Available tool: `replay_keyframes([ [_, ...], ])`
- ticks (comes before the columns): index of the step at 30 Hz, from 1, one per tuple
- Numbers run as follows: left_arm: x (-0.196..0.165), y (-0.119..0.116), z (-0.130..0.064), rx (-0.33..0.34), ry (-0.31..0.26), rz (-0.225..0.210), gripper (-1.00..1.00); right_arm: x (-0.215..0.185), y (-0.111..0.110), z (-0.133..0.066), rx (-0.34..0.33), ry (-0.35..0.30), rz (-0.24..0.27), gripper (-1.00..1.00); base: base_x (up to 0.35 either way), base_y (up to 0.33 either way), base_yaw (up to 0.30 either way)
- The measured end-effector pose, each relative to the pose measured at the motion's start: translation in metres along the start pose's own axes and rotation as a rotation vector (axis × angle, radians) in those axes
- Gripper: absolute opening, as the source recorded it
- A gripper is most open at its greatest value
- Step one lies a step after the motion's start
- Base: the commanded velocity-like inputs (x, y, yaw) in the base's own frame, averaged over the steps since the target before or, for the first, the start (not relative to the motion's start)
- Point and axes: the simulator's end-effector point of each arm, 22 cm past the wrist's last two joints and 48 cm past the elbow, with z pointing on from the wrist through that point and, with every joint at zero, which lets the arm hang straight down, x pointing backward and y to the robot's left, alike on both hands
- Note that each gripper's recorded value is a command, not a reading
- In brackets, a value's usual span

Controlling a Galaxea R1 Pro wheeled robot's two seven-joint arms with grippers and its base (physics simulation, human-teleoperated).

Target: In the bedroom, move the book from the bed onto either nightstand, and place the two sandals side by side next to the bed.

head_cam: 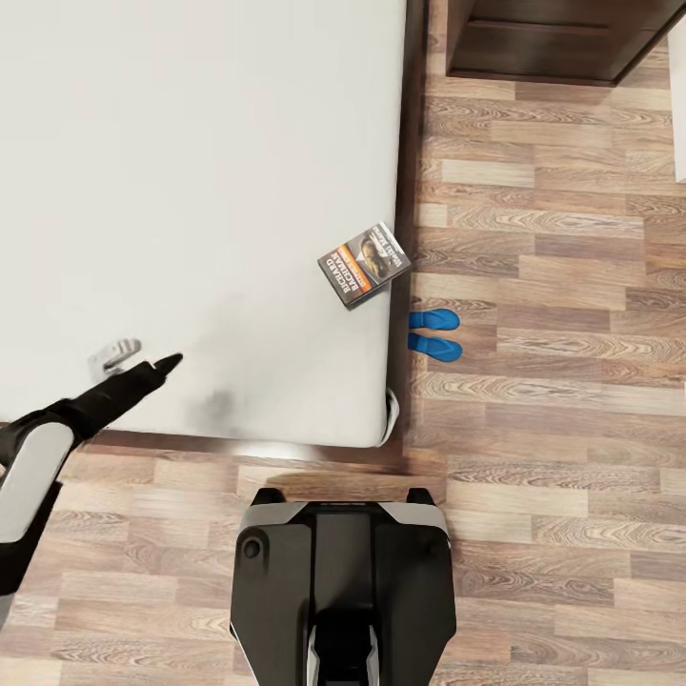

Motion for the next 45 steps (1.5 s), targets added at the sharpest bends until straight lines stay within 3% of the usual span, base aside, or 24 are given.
replay_keyframes([
  [5, 0.016, 0.109, -0.047, -0.191, 0.108, -0.066, 1.0, 0.0, 0.0, 0.0, 0.0, 0.0, 0.0, 1.0, 0.0, 0.0, 0.0],
  [6, 0.016, 0.109, -0.047, -0.191, 0.108, -0.069, 1.0, 0.0, 0.0, 0.0, 0.0, 0.0, 0.0, 1.0, 0.0, 0.0, 0.0],
  [8, 0.034, 0.149, -0.071, -0.276, 0.166, -0.073, 1.0, 0.0, 0.0, 0.0, 0.001, 0.0, 0.0, 1.0, 0.0, 0.0, 0.0],
  [12, 0.083, 0.223, -0.124, -0.465, 0.293, -0.044, 1.0, 0.0, -0.002, 0.0, 0.003, 0.0, 0.0, 1.0, 0.0, 0.0, 0.0],
  [13, 0.084, 0.223, -0.125, -0.464, 0.294, -0.046, 1.0, 0.0, -0.002, 0.0, 0.003, 0.0, 0.0, 1.0, 0.0, 0.0, 0.0],
  [14, 0.111, 0.254, -0.154, -0.554, 0.362, -0.017, 1.0, -0.001, -0.003, 0.0, 0.004, -0.002, 0.0, 1.0, 0.0, 0.0, 0.0],
  [15, 0.129, 0.27, -0.173, -0.599, 0.406, -0.005, 1.0, -0.002, -0.003, 0.0, 0.005, -0.004, 0.001, 1.0, 0.0, 0.0, 0.0],
  [16, 0.13, 0.27, -0.173, -0.598, 0.408, -0.007, 1.0, -0.002, -0.003, 0.0, 0.005, -0.003, 0.001, 1.0, 0.0, 0.0, 0.0],
  [20, 0.186, 0.319, -0.24, -0.742, 0.543, 0.024, 1.0, -0.006, -0.005, 0.001, 0.008, -0.011, 0.003, 1.0, 0.0, 0.0, 0.0],
  [26, 0.247, 0.379, -0.32, -0.924, 0.669, 0.024, 1.0, -0.009, -0.007, 0.001, 0.012, -0.017, 0.01, 1.0, 0.0, 0.0, 0.0],
  [27, 0.247, 0.38, -0.321, -0.924, 0.669, 0.022, 1.0, -0.009, -0.007, 0.001, 0.012, -0.017, 0.01, 1.0, 0.0, 0.0, 0.0],
  [32, 0.3, 0.425, -0.383, -1.073, 0.786, 0.084, 1.0, -0.013, -0.01, 0.002, 0.017, -0.025, 0.014, 1.0, 0.0, 0.0, 0.0],
  [36, 0.359, 0.431, -0.412, -1.112, 0.871, 0.113, 1.0, -0.026, -0.018, 0.002, 0.031, -0.052, 0.021, 1.0, 0.0, 0.0, 0.0],
  [40, 0.422, 0.409, -0.411, -1.078, 0.96, 0.144, 1.0, -0.038, -0.026, 0.003, 0.044, -0.075, 0.03, 1.0, 0.0, 0.0, 0.0],
  [45, 0.476, 0.374, -0.385, -0.996, 1.042, 0.214, 1.0, -0.049, -0.031, 0.003, 0.055, -0.097, 0.035, 1.0, 0.0, 0.0, 0.0],
])
